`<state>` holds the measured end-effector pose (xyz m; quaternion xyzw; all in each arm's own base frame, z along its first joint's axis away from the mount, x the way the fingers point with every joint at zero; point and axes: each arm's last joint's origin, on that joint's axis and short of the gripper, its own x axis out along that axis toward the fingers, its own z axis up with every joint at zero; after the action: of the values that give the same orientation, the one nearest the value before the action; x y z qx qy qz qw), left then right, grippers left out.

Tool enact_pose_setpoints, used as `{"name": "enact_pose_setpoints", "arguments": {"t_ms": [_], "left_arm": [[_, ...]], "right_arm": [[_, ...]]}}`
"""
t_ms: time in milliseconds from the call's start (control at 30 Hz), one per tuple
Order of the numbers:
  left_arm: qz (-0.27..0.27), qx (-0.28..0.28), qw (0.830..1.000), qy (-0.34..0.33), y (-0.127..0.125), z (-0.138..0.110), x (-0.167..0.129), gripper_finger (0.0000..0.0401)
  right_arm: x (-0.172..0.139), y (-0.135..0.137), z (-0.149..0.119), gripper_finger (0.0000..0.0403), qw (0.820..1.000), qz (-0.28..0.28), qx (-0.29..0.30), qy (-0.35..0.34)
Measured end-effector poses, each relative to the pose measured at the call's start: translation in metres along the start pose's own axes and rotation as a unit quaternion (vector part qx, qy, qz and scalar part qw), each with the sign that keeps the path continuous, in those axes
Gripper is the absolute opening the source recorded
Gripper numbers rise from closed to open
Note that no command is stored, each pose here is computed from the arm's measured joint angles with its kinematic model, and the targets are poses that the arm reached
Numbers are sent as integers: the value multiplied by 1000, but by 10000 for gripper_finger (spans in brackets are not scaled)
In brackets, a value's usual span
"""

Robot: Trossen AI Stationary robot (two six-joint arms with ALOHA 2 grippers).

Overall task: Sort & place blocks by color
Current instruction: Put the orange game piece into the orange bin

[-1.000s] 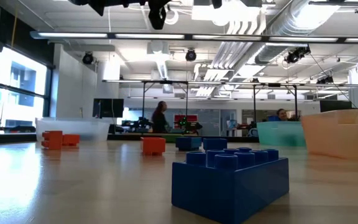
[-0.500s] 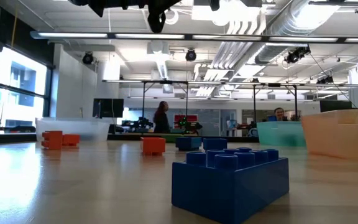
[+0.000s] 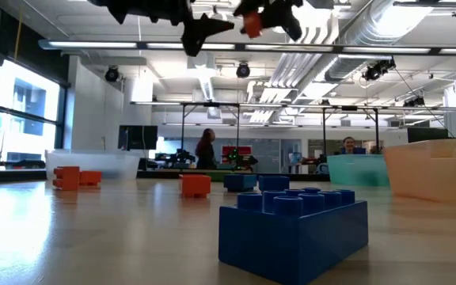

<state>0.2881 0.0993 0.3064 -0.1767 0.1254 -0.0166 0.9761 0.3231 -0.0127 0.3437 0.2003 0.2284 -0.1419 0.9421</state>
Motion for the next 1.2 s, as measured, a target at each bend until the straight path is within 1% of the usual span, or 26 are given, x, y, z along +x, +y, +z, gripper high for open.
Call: {"name": "enact_pose_setpoints", "arguments": {"t_ms": [100, 200, 267, 400, 500, 667, 767, 900, 1200], "left_arm": [[9, -3, 1000, 16, 2, -3, 0, 258], [15, -7, 1000, 21, 4, -4, -1, 257], [20, -7, 1000, 21, 5, -4, -1, 256], [52, -9, 998, 20, 8, -5, -2, 255], [71, -6, 997, 18, 9, -5, -2, 255], [83, -5, 996, 15, 9, -5, -2, 255], [93, -5, 996, 14, 10, -5, -2, 255], [103, -5, 995, 12, 11, -5, -2, 255], [102, -5, 995, 12, 11, -5, -2, 255]], "right_arm": [[-1, -5, -11, 113, 998, -28, 14, 55], [-3, -11, -21, 113, 992, -55, 28, 109], [-5, -13, -28, 113, 986, -71, 38, 143], [-11, -14, -41, 113, 972, -93, 43, 210], [-18, -13, -52, 113, 958, -111, 42, 259], [-30, -8, -69, 113, 934, -146, 24, 326], [-38, -6, -78, 113, 918, -179, 13, 354], [-47, -3, -90, 113, 900, -223, -1, 374], [-51, -11, -145, 113, 846, -268, -18, 461]]}}
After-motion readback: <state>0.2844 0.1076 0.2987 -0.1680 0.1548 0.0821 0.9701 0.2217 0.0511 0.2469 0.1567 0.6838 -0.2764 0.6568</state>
